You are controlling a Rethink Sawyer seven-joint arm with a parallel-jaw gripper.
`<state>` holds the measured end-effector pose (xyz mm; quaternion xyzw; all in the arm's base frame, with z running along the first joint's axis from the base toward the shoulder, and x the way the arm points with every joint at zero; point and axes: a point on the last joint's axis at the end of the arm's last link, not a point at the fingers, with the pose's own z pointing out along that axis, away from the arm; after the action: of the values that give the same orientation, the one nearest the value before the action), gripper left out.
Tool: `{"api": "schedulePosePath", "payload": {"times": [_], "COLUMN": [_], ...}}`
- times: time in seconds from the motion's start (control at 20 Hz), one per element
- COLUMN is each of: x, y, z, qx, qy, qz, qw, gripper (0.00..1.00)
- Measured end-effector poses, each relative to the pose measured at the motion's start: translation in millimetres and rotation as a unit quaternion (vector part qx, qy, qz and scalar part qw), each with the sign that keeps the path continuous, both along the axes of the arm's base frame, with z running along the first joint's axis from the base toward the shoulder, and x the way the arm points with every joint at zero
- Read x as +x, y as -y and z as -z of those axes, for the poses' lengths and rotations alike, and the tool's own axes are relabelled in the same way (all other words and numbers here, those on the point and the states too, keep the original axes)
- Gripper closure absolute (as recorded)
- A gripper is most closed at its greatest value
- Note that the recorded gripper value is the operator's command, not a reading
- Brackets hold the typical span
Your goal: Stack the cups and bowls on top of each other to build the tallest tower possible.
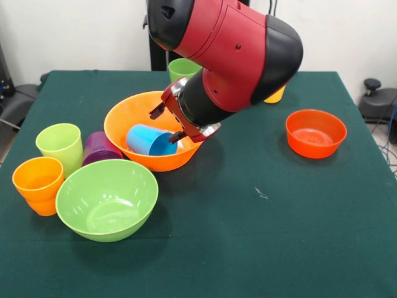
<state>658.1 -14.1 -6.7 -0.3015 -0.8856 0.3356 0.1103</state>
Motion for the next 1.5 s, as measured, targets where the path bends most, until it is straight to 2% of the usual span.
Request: {"api": "schedulePosePath", "payload": {"times": [0.25, 0.45, 0.65, 1.15, 1.5], "x": [2.8, 7.5, 8.6, 5.9, 3.5], "y": [-3, -5, -5, 5, 6], "z": [6, 13, 15, 17, 18], "qx": [0.007, 0.014, 0.018, 0.018, 0.016], "qy": [0.012, 0.029, 0.034, 0.032, 0.029], "qz": [-0.009, -0.021, -0.023, -0.014, -0.017], "qw": [0.9999, 0.9993, 0.999, 0.9992, 0.9993], "gripper": [0.0, 0.0, 0.0, 0.0, 0.0]}}
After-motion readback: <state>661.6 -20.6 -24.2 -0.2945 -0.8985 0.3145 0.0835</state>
